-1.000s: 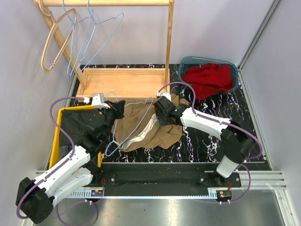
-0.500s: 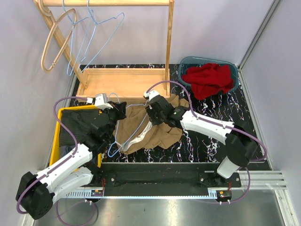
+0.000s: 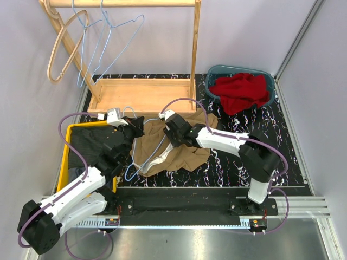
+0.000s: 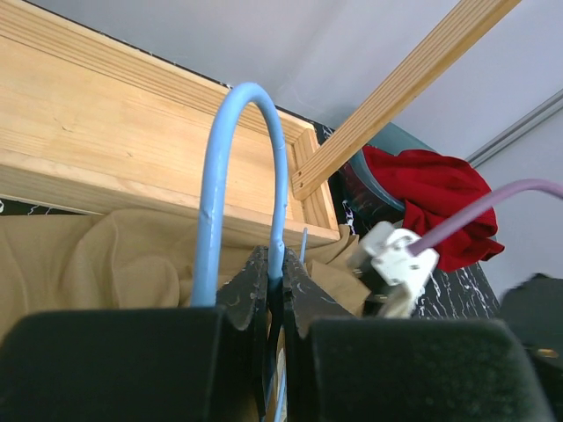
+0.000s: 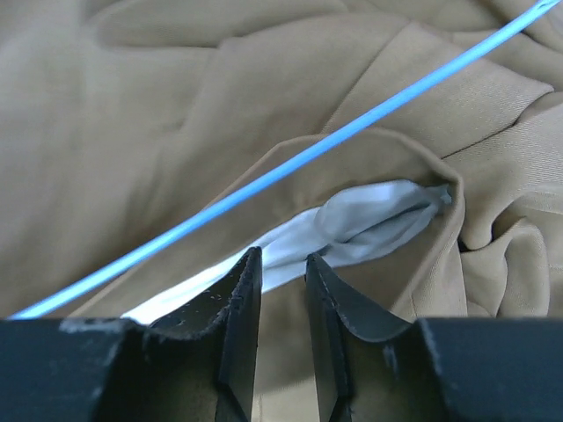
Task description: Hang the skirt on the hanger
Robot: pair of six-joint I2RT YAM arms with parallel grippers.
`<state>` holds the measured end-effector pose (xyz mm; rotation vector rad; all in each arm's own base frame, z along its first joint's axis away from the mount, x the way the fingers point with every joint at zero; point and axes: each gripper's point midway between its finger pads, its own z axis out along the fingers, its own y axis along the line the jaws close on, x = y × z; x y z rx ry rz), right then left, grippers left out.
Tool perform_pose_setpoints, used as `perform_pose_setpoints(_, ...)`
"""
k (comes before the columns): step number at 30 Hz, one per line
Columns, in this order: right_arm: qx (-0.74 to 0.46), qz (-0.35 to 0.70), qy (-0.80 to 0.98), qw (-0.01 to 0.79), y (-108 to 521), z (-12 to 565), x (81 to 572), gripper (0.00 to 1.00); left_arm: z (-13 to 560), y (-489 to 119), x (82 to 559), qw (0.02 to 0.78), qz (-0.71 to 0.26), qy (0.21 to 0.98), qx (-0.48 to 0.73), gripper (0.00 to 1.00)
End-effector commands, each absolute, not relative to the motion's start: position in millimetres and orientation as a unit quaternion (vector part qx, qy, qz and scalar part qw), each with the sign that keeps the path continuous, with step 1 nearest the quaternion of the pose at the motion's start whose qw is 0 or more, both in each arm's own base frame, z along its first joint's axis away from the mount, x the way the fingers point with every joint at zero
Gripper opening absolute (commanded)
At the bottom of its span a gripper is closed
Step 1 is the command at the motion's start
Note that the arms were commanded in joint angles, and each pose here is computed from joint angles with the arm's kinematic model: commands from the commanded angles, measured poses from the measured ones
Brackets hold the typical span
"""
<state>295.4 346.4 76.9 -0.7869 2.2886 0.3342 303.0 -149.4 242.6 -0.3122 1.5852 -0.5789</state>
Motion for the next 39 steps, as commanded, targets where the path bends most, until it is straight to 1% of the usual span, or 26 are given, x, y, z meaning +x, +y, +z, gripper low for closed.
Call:
perform_pose_setpoints(1,-0.293,0.1,0.874,0.375,351.3,88.5,316.3,0.33,273.9,-144.5,303.3,0.678,-0.267,0.667,-0.155,0.0)
perform_pose_setpoints(9,-0.292,0.107,0.855,0.414,351.9,103.1,322.8,0.33,271.5,-146.0,303.2,0.675,-0.267,0.67,-0.153,0.0)
perform_pose_setpoints(14,-0.305,0.103,0.852,0.413,352.7,96.7,323.7,0.41,271.4,-145.4,303.4,0.676,-0.265,0.67,-0.153,0.0)
perform_pose_setpoints(15,-0.305,0.103,0.853,0.412,353.1,94.7,323.6,0.47,271.6,-145.1,303.2,0.676,-0.266,0.67,-0.155,0.0)
perform_pose_setpoints(20,-0.306,0.093,0.855,0.408,353.3,83.4,326.7,0.49,270.0,-143.9,302.8,0.674,-0.261,0.674,-0.155,0.0)
perform_pose_setpoints(21,-0.306,0.093,0.854,0.41,353.9,82.5,327.6,0.49,270.8,-143.7,302.7,0.674,-0.261,0.673,-0.155,0.0)
perform_pose_setpoints(24,-0.301,0.095,0.849,0.423,355.7,82.8,332.2,0.43,270.0,-142.6,301.7,0.674,-0.259,0.674,-0.155,0.0)
perform_pose_setpoints(28,-0.295,0.092,0.848,0.431,356.5,81.1,338.3,0.33,269.0,-140.5,300.9,0.674,-0.256,0.675,-0.157,0.0)
perform_pose_setpoints(29,-0.297,0.091,0.85,0.426,356.5,76.5,337.6,0.3,270.0,-140.4,301.3,0.675,-0.256,0.674,-0.157,0.0)
perform_pose_setpoints(32,-0.295,0.092,0.853,0.42,353.9,71.5,335.4,0.28,270.0,-140.3,301.3,0.675,-0.255,0.675,-0.157,0.0)
perform_pose_setpoints(39,-0.287,0.098,0.862,0.406,347.1,62.1,329.5,0.3,268.5,-140.5,301.4,0.673,-0.254,0.676,-0.157,0.0)
